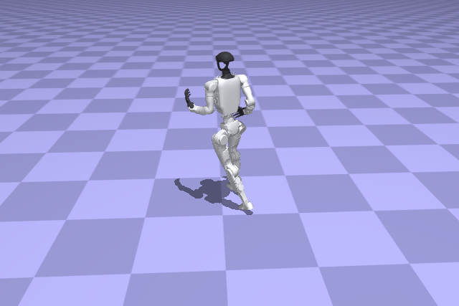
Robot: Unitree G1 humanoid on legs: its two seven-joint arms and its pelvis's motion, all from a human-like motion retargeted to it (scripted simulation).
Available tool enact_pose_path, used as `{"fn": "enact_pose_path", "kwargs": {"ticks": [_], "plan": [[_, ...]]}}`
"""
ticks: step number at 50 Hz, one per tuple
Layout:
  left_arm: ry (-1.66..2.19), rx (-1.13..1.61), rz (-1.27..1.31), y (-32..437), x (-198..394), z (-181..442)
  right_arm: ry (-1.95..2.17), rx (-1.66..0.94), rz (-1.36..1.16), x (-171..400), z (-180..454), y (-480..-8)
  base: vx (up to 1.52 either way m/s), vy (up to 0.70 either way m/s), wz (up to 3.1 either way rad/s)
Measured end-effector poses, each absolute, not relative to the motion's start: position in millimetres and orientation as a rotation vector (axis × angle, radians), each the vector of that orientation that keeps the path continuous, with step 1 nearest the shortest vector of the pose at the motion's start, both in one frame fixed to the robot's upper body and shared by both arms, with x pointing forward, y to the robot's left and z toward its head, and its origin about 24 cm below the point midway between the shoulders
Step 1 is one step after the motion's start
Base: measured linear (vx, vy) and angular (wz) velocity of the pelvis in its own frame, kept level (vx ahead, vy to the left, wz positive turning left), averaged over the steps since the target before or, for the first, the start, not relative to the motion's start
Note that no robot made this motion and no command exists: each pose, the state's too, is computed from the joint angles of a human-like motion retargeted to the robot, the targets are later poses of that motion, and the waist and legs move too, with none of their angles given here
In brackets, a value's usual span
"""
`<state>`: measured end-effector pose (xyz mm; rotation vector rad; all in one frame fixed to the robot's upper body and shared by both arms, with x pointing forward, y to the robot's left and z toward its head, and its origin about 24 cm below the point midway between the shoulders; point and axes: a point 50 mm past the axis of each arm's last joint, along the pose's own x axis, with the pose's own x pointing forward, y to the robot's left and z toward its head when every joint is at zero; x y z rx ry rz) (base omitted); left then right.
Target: Walk run
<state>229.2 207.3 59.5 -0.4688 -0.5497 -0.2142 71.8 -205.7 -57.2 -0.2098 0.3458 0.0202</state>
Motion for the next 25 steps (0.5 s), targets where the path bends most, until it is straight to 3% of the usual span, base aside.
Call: {"fn": "enact_pose_path", "kwargs": {"ticks": [8,17,25], "plan": [[-0.447,-0.106,-0.130,266,201,64,0.336,-0.149,0.105,86,-61,-183,1.32,-0.42,0.93],[-0.041,-0.606,-0.082,197,137,-59,-0.043,0.163,0.041,200,-14,-162,0.86,-0.04,0.84],[0.181,-0.508,-0.115,213,88,-78,-0.312,0.199,0.242,232,51,-170,0.75,-0.05,0.99]]}}
